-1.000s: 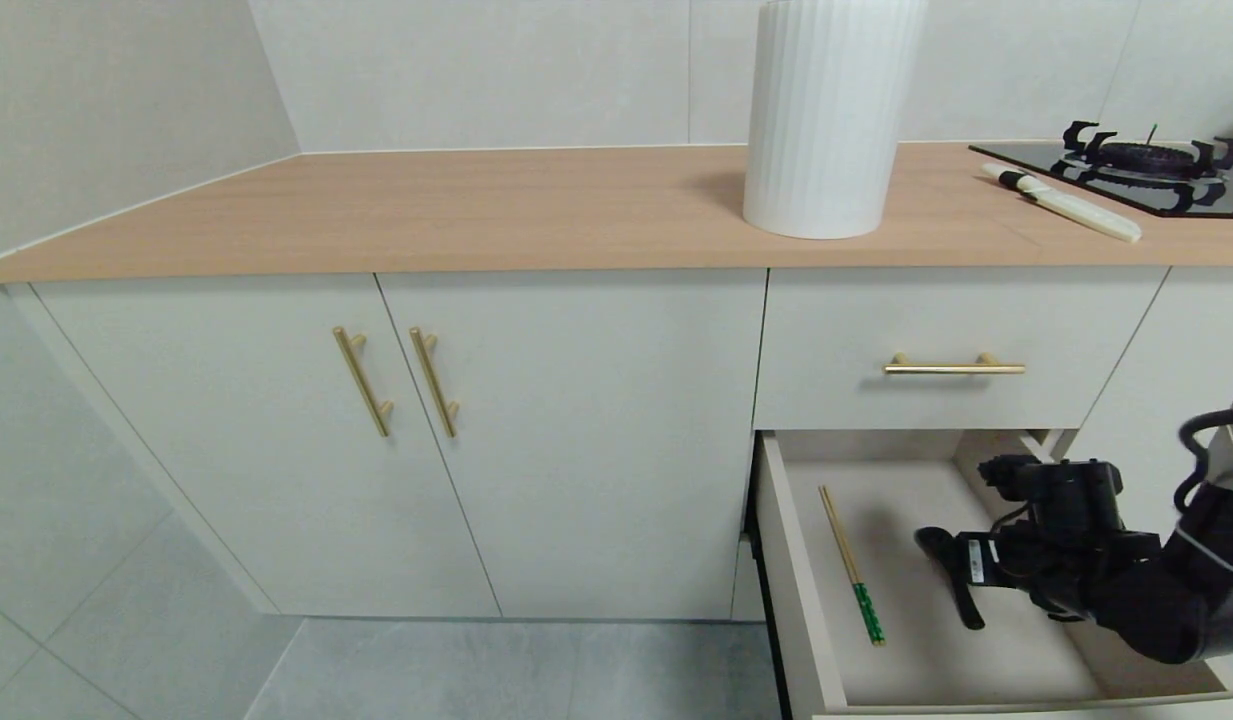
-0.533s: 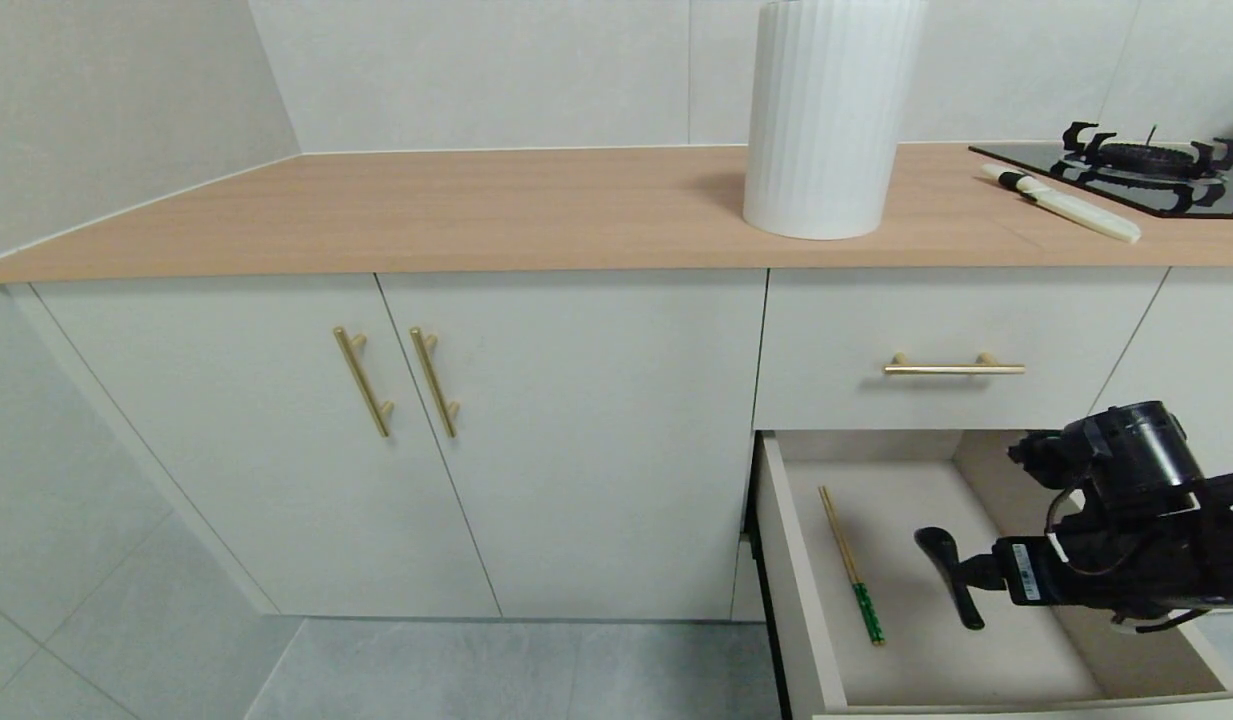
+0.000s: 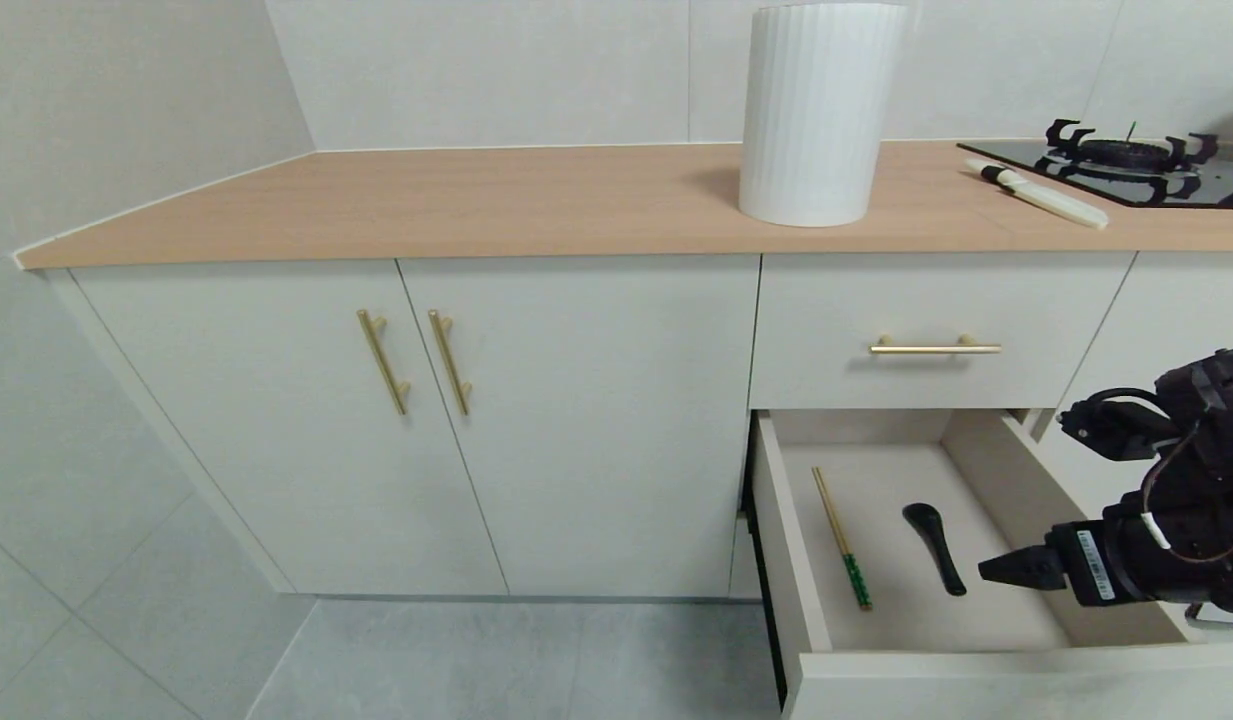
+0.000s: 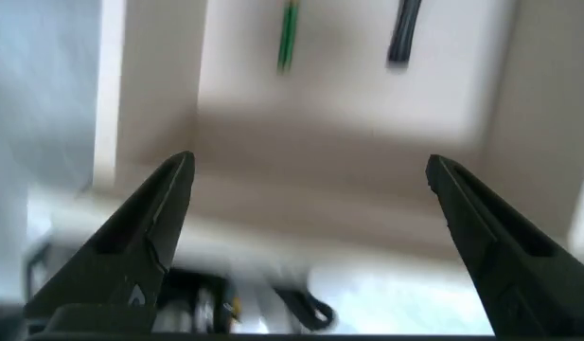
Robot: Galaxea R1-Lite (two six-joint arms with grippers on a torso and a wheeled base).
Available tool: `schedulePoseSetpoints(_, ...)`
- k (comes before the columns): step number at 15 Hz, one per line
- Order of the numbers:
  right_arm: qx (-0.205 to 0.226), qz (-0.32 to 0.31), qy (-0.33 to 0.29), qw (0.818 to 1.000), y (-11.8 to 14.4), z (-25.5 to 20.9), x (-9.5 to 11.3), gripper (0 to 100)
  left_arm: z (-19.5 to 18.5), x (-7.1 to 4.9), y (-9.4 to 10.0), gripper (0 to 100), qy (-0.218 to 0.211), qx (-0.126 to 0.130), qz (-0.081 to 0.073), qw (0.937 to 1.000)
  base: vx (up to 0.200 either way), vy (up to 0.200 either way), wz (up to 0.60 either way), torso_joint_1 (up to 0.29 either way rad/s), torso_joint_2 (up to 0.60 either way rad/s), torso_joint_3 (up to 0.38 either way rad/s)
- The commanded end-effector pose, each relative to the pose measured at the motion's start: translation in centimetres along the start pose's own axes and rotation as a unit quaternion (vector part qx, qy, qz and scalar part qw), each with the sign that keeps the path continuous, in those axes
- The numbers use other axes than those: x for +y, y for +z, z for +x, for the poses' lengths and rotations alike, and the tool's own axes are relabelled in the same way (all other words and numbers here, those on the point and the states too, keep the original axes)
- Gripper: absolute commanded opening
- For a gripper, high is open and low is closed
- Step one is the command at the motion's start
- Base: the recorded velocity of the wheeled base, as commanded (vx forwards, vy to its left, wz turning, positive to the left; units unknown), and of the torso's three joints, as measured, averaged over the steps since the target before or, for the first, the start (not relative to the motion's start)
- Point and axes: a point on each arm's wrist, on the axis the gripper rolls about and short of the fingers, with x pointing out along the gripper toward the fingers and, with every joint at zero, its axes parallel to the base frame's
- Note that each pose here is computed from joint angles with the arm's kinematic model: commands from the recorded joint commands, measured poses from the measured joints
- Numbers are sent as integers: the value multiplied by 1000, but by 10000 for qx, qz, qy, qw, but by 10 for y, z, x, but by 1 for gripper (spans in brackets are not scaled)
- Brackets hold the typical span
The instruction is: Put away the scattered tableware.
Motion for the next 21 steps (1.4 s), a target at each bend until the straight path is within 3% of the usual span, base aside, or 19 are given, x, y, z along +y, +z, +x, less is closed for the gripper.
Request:
schedulePoseSetpoints(1, 10, -127, 17, 9999, -2, -10, 1, 100, 0, 0, 0, 100, 1, 8, -7, 10000, -200, 0, 0, -2, 7, 7)
schedulePoseSetpoints(6, 1256, -397, 33, 9913, -9, 13, 13, 100, 0, 0, 0, 100, 0, 1, 1, 10000, -40, 0, 0, 1, 1, 0)
schedulePoseSetpoints(10, 1760, -412, -154, 9834, -8, 44, 16, 100, 0, 0, 0, 100, 0, 1, 1, 10000, 0, 0, 0, 0, 0, 0)
schedulePoseSetpoints(14, 1839, -500, -271, 9813, -11, 51, 21, 100, 0, 0, 0, 100, 0, 1, 1, 10000, 0, 0, 0, 0, 0, 0)
schedulePoseSetpoints(18, 1366, -332, -314, 9896, -10, 63, 21, 100, 0, 0, 0, 100, 1, 8, 1, 10000, 0, 0, 0, 0, 0, 0)
schedulePoseSetpoints(21, 1178, -286, -815, 9893, -12, 83, 20, 100, 0, 0, 0, 100, 1, 8, 1, 10000, 0, 0, 0, 0, 0, 0)
